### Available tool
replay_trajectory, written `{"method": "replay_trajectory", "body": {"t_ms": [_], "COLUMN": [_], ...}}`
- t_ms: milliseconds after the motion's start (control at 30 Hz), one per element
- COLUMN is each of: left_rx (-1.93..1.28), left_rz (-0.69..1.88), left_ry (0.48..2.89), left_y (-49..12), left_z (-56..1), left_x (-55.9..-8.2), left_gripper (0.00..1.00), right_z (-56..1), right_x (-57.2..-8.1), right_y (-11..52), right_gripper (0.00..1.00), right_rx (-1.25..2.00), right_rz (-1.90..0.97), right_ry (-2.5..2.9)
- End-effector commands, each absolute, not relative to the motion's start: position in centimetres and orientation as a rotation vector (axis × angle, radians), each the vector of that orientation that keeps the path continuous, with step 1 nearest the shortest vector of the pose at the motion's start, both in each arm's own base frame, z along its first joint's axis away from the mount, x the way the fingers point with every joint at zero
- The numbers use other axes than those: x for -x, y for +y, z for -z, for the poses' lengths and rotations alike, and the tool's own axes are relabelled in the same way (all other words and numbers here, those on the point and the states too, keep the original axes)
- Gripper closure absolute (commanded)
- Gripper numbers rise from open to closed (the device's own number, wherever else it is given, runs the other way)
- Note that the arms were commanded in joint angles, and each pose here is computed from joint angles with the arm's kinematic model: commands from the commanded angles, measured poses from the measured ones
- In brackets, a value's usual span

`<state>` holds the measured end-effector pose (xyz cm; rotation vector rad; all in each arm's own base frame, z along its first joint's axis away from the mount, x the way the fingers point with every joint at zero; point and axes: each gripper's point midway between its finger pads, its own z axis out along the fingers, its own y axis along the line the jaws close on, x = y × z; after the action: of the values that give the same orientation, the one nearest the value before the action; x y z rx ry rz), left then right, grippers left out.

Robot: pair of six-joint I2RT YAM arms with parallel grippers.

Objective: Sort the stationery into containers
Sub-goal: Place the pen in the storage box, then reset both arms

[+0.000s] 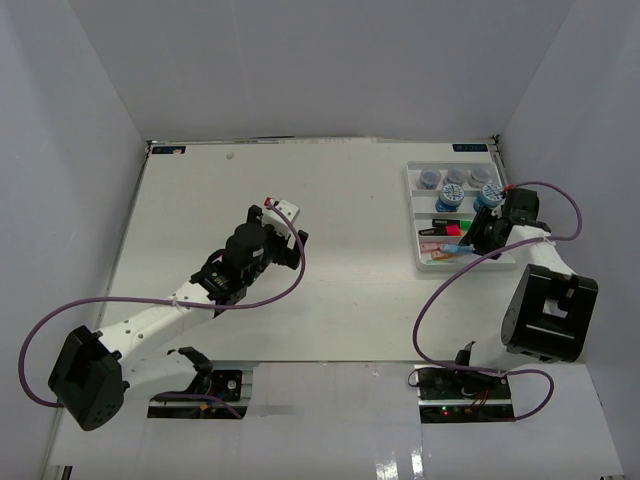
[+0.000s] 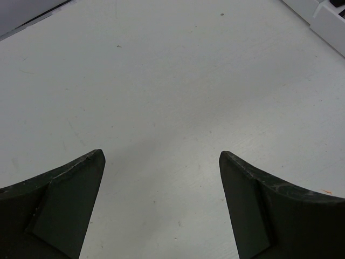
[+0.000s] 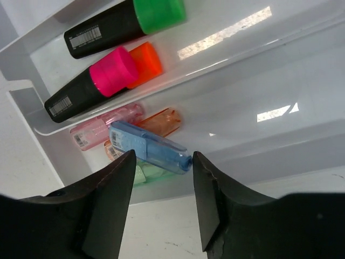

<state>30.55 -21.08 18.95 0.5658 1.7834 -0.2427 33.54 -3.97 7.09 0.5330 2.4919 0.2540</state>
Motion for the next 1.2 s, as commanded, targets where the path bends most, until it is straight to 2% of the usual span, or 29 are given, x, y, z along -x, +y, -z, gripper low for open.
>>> {"method": "replay_trajectory", "body": {"t_ms": [0, 67, 233, 267, 333, 367, 533, 733, 767, 967, 1167], "left_rx": [-0.529, -0.527, -0.501, -0.501, -0.485, -0.468, -0.339, -0.082, -0.006, 0.102, 0.110], "left_rz": [0.254, 0.261, 0.275, 0.273, 0.274, 0.271, 0.233, 0.279, 0.324, 0.376, 0.336], "left_ry": [1.728, 1.731, 1.739, 1.740, 1.737, 1.739, 1.780, 1.784, 1.733, 1.652, 1.609], "left_y": [-21.1, -21.1, -21.2, -21.1, -21.0, -20.8, -19.2, -16.2, -15.3, -10.8, -7.5], "left_z": [-21.7, -21.8, -22.1, -22.0, -22.5, -22.6, -23.7, -29.9, -32.5, -37.0, -37.3], "left_x": [-30.8, -30.7, -30.7, -30.7, -30.7, -30.8, -30.9, -29.2, -28.4, -24.1, -21.4], "left_gripper": [0.02, 0.02, 0.02, 0.02, 0.02, 0.02, 0.02, 0.02, 0.02, 0.02, 0.02], "right_z": [-9.8, -11.1, -17.8, -20.0, -22.6, -25.0, -34.1, -41.9, -42.9, -43.4, -42.4], "right_x": [-34.4, -34.5, -34.3, -33.8, -33.3, -32.6, -29.5, -23.4, -22.2, -17.9, -14.2], "right_y": [-5.6, -5.5, -5.8, -5.8, -5.8, -5.6, -3.9, -2.1, -1.2, 1.6, 1.0], "right_gripper": [0.46, 0.38, 0.05, 0.03, 0.05, 0.10, 0.10, 0.10, 0.10, 0.10, 0.10], "right_rx": [-0.566, -0.566, -0.537, -0.530, -0.511, -0.491, -0.318, -0.181, -0.147, -0.037, 0.021], "right_rz": [-0.171, -0.180, -0.144, -0.134, -0.124, -0.120, -0.123, -0.054, -0.075, -0.143, -0.097], "right_ry": [2.433, 2.399, 2.220, 2.156, 2.087, 2.020, 1.786, 1.567, 1.525, 1.453, 1.368]}}
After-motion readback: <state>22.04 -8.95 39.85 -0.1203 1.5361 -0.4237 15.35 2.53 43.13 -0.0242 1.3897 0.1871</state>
